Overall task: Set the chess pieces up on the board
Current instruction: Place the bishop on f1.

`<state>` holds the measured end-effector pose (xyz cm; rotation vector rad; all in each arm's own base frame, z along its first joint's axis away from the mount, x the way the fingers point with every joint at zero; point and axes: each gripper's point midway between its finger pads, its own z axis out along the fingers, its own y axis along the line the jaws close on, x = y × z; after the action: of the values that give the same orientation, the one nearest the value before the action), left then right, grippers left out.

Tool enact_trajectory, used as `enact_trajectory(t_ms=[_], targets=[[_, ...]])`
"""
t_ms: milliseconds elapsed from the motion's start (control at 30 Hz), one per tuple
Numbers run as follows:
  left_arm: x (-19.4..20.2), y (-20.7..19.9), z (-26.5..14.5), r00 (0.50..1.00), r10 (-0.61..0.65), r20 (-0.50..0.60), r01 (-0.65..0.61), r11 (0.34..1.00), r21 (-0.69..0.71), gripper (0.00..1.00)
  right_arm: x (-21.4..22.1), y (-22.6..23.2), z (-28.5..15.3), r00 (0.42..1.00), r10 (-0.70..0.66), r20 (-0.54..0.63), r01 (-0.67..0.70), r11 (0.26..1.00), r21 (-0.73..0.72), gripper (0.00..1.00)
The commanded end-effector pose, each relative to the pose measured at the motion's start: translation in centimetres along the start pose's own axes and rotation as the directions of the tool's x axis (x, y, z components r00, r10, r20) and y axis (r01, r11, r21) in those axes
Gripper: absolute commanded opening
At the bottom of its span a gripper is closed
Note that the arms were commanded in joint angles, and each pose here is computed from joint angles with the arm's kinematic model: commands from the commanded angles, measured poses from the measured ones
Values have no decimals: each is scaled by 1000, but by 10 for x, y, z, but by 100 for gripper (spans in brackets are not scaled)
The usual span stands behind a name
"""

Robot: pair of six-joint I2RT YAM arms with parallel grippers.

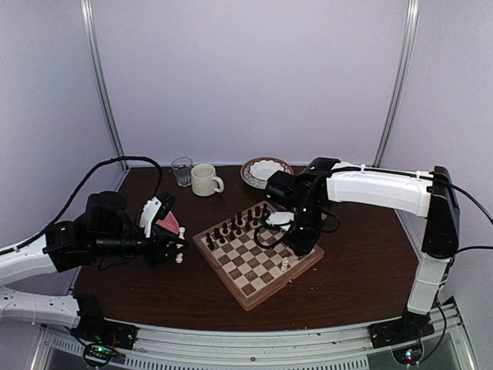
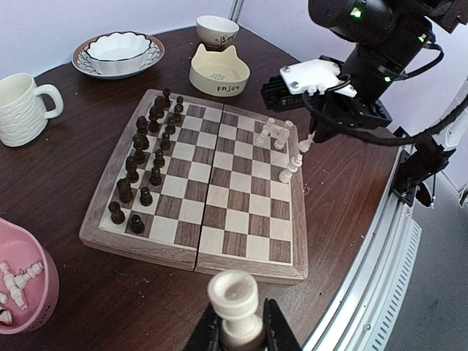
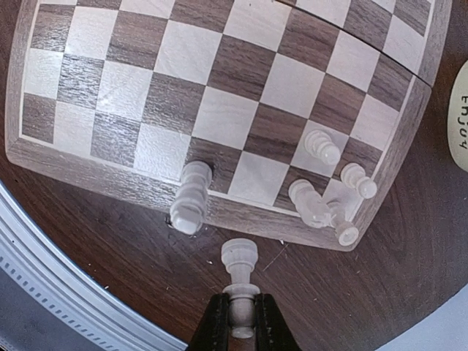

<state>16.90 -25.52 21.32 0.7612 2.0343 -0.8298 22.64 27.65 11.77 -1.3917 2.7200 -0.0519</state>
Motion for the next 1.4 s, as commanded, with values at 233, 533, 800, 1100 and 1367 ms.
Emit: enact_trajectory(t_ms=[233, 533, 800, 1100, 1367], targets=[[-1, -3, 5, 1000, 21, 9, -21, 1000, 21, 7, -7, -8, 19, 996, 20, -83, -22, 999, -25, 0], [0, -3, 8, 1000, 19, 4, -19, 999, 27, 7, -8, -12, 33, 992, 22, -121, -26, 999, -32, 0], [1, -3, 10, 1000, 18, -2, -18, 999, 28, 7, -13, -14, 38, 992, 22, -126, -27, 999, -38, 0], [2, -4, 13, 1000, 19, -5, -18, 999, 32, 7, -17, -14, 43, 991, 14, -130, -19, 999, -41, 0], [3, -4, 13, 1000, 19, -8, -19, 999, 33, 7, -18, -14, 46, 991, 14, -135, -20, 999, -44, 5]])
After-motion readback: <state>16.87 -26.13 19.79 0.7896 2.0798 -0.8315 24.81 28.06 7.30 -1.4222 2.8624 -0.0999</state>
